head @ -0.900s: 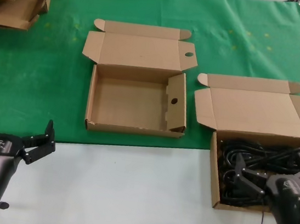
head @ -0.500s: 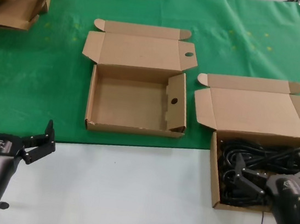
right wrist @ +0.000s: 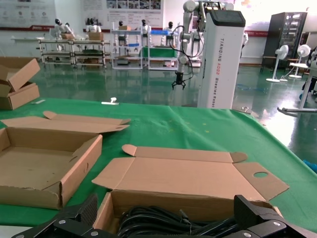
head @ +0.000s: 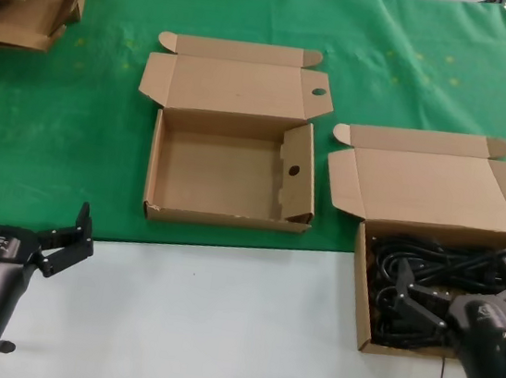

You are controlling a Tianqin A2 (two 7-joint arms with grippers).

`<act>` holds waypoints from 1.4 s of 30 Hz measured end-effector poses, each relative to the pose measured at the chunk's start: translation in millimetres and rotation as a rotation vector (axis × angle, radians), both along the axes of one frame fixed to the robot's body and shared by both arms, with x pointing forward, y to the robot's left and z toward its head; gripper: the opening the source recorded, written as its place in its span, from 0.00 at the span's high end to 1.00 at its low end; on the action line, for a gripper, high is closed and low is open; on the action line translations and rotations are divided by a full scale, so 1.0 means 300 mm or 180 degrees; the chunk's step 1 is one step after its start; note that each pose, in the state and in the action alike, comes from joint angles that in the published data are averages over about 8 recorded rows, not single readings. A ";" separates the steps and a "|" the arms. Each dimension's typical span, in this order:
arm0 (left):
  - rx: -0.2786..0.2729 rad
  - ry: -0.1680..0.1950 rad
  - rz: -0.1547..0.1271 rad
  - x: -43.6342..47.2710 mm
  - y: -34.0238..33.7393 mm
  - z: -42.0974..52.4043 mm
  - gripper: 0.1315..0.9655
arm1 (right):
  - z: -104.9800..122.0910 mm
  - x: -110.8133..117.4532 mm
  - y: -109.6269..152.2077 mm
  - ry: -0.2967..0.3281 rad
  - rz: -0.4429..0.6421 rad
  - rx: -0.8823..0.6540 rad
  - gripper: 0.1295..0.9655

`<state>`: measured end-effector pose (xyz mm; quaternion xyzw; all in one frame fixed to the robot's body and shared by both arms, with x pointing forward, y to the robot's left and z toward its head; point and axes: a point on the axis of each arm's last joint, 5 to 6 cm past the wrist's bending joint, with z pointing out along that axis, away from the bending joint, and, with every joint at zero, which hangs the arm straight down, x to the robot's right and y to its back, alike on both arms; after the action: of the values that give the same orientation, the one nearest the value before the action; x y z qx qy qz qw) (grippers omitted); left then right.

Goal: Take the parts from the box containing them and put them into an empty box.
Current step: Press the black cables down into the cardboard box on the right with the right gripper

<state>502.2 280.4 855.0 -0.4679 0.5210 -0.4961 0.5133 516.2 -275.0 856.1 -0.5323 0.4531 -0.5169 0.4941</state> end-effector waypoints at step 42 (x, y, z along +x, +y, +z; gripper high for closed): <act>0.0000 0.0000 0.0000 0.000 0.000 0.000 0.00 | 0.415 0.313 -0.271 0.0200 0.1370 -0.4574 0.00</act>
<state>502.2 280.4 855.0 -0.4679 0.5210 -0.4961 0.5133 610.2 -356.2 980.6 -0.8152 -0.0962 -0.5620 0.1020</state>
